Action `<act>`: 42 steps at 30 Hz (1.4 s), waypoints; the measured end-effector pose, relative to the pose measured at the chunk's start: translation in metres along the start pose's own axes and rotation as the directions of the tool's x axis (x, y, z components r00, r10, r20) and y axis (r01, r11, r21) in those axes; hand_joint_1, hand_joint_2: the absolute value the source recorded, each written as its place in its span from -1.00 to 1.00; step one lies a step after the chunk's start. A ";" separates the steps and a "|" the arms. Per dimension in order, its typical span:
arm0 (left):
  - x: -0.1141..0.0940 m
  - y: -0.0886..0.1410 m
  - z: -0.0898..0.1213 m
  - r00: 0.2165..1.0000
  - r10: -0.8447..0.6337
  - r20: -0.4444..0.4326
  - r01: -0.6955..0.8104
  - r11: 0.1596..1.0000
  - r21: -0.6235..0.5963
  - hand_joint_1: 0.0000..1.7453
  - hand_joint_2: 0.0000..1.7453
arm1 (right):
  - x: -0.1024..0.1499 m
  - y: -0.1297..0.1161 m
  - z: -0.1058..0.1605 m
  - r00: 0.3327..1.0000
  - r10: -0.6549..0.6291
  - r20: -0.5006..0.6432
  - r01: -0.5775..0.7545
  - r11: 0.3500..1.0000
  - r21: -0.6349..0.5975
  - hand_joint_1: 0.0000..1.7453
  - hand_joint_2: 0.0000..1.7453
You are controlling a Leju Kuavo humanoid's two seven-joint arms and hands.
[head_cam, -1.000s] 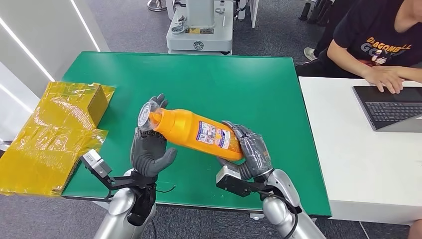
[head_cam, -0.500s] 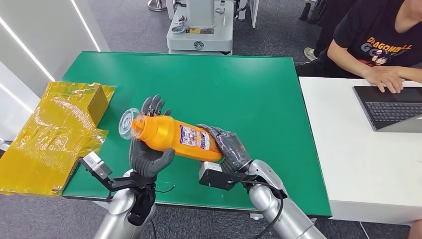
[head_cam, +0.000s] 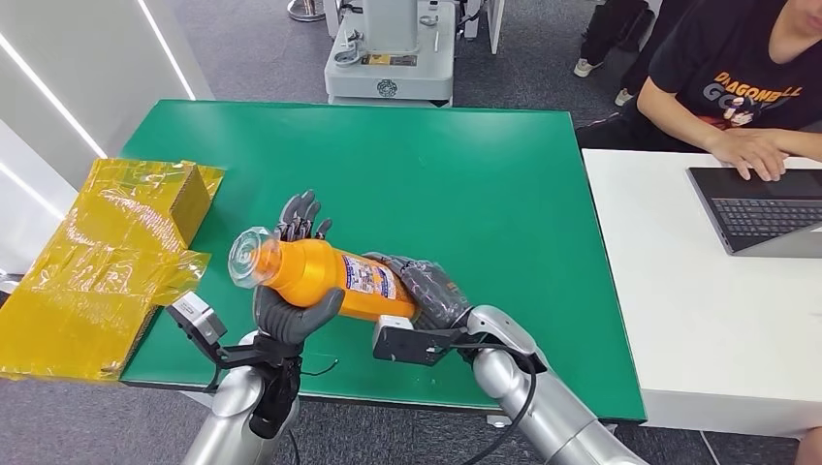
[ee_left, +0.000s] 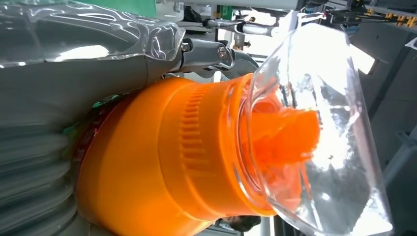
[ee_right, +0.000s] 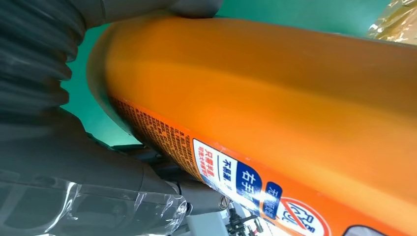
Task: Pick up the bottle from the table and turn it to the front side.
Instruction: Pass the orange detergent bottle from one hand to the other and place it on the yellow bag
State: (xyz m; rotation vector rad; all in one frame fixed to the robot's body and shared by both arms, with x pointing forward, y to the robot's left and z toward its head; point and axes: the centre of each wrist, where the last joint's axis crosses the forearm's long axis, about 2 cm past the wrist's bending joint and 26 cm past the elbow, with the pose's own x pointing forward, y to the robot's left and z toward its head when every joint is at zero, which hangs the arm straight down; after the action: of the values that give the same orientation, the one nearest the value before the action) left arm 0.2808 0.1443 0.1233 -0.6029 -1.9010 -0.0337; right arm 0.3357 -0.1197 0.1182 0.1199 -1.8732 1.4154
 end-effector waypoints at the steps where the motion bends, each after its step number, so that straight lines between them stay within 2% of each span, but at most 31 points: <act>1: 0.000 0.000 0.000 1.000 -0.008 -0.002 0.008 1.000 0.004 -1.00 1.00 | -0.001 -0.001 0.000 1.000 0.001 -0.001 -0.001 1.000 0.008 1.00 1.00; 14: 0.001 0.013 0.003 0.984 -0.181 0.007 0.179 0.980 0.092 -1.00 1.00 | -0.008 -0.006 -0.004 1.000 0.020 -0.021 -0.018 0.994 0.105 1.00 1.00; 15: 0.002 0.014 0.003 0.983 -0.185 0.009 0.184 0.978 0.096 -0.75 1.00 | -0.008 -0.006 -0.004 1.000 0.020 -0.022 -0.018 0.994 0.108 1.00 1.00; 18: 0.003 0.016 0.003 0.979 -0.203 0.013 0.200 0.974 0.110 0.71 1.00 | -0.009 -0.007 -0.004 0.999 0.019 -0.027 -0.016 0.993 0.118 0.98 1.00; 19: 0.004 0.017 0.004 0.978 -0.209 0.016 0.206 0.972 0.114 0.97 1.00 | -0.010 -0.007 -0.004 0.999 0.019 -0.028 -0.015 0.993 0.121 0.97 1.00; 35: 0.007 0.013 0.008 0.979 -0.201 0.026 0.197 0.973 0.123 1.00 1.00 | -0.010 -0.007 -0.005 0.998 0.047 -0.044 -0.040 0.990 0.137 0.96 1.00; 37: 0.008 0.012 0.008 0.980 -0.199 0.028 0.195 0.973 0.123 1.00 1.00 | -0.009 -0.006 -0.005 0.998 0.052 -0.043 -0.045 0.990 0.133 0.76 1.00; 39: 0.008 0.012 0.007 0.980 -0.197 0.031 0.192 0.974 0.123 1.00 1.00 | -0.008 -0.006 -0.006 0.997 0.058 -0.044 -0.052 0.991 0.124 -0.15 1.00; 41: 0.009 0.011 0.007 0.980 -0.194 0.034 0.189 0.974 0.124 1.00 1.00 | -0.007 -0.005 -0.006 0.997 0.067 -0.047 -0.062 0.992 0.106 -0.94 1.00; 42: 0.009 0.011 0.006 0.981 -0.193 0.035 0.187 0.974 0.125 1.00 1.00 | -0.006 -0.005 -0.007 0.996 0.074 -0.049 -0.069 0.993 0.093 -1.00 1.00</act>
State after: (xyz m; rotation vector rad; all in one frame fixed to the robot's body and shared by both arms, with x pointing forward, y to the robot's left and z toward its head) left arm 0.2771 0.1591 0.1262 -0.3408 -1.9849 -0.0280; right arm 0.3456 -0.1179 0.1191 0.0603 -1.7867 1.5385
